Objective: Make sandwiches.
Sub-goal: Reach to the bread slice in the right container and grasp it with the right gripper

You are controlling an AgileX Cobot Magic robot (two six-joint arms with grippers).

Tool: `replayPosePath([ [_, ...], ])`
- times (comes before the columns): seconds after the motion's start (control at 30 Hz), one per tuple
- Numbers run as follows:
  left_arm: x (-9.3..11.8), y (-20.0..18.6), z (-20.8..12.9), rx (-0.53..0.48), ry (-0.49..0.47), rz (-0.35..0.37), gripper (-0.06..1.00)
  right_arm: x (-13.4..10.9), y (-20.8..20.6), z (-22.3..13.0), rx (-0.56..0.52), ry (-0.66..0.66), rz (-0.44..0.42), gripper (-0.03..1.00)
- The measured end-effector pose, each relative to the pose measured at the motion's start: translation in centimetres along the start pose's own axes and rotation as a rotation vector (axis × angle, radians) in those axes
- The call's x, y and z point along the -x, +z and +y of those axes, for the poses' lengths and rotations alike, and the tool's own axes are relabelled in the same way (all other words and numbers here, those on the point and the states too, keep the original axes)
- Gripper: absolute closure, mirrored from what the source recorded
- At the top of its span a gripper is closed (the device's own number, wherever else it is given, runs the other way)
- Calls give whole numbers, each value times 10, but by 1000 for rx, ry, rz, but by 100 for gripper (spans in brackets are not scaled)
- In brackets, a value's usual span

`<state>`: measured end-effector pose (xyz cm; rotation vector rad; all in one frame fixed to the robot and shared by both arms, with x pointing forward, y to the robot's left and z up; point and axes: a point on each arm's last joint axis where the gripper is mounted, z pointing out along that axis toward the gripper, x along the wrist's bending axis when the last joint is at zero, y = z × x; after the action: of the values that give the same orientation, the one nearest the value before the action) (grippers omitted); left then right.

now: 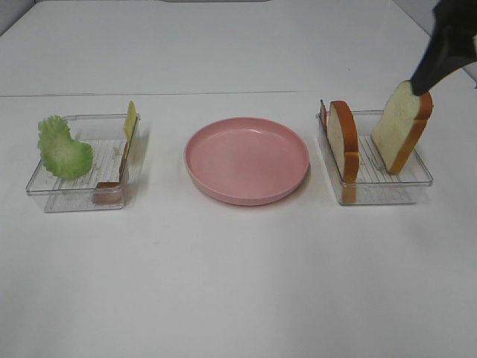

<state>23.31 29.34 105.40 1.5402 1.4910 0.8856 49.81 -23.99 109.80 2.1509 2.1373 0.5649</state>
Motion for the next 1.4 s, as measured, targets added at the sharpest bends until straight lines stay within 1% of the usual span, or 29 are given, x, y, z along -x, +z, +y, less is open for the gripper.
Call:
replayPosePath([
  [0.07,0,0,0,0,0,0,-5,-17,23,12,-31,-28,12,12],
  [0.1,0,0,0,0,0,0,-5,-17,23,12,-31,-28,12,12],
  [0.17,0,0,0,0,0,0,-5,-33,47,24,-48,-52,16,12],
  [0.27,0,0,0,0,0,0,-5,-38,54,28,-52,-64,17,12],
  [0.33,0,0,0,0,0,0,-5,-52,79,44,-78,-93,14,12],
  [0.4,0,0,0,0,0,0,-5,-54,85,49,-83,-99,8,12],
  [0.43,0,0,0,0,0,0,-5,-55,96,59,-87,-110,-12,12],
  [0.47,0,0,0,0,0,0,-5,-55,96,59,-87,-110,-12,12],
  [0.53,0,0,0,0,0,0,-5,-55,109,70,-86,-128,-43,12],
  [0.57,0,0,0,0,0,0,-5,-55,109,70,-86,-128,-43,12],
  [0.63,0,0,0,0,0,0,-5,-55,118,81,-77,-144,-66,12],
  [0.77,0,0,0,0,0,0,-5,-55,130,90,-80,-157,-88,12],
  [0.83,0,0,0,0,0,0,-5,-55,143,96,-90,-165,-105,12],
  [0.93,0,0,0,0,0,0,-5,-54,152,98,-109,-165,-113,12],
  [1.0,0,0,0,0,0,0,-5,-51,170,97,-154,-163,-127,12],
  [1.03,0,0,0,0,0,0,-5,-51,170,97,-154,-163,-127,12],
  [1.17,0,0,0,0,0,0,-5,-47,192,92,-225,-161,-149,12],
  [1.33,0,0,0,0,0,0,-5,-45,197,89,-253,-163,-157,13],
  [1.4,0,0,0,0,0,0,-5,-45,197,89,-259,-170,-158,20],
])
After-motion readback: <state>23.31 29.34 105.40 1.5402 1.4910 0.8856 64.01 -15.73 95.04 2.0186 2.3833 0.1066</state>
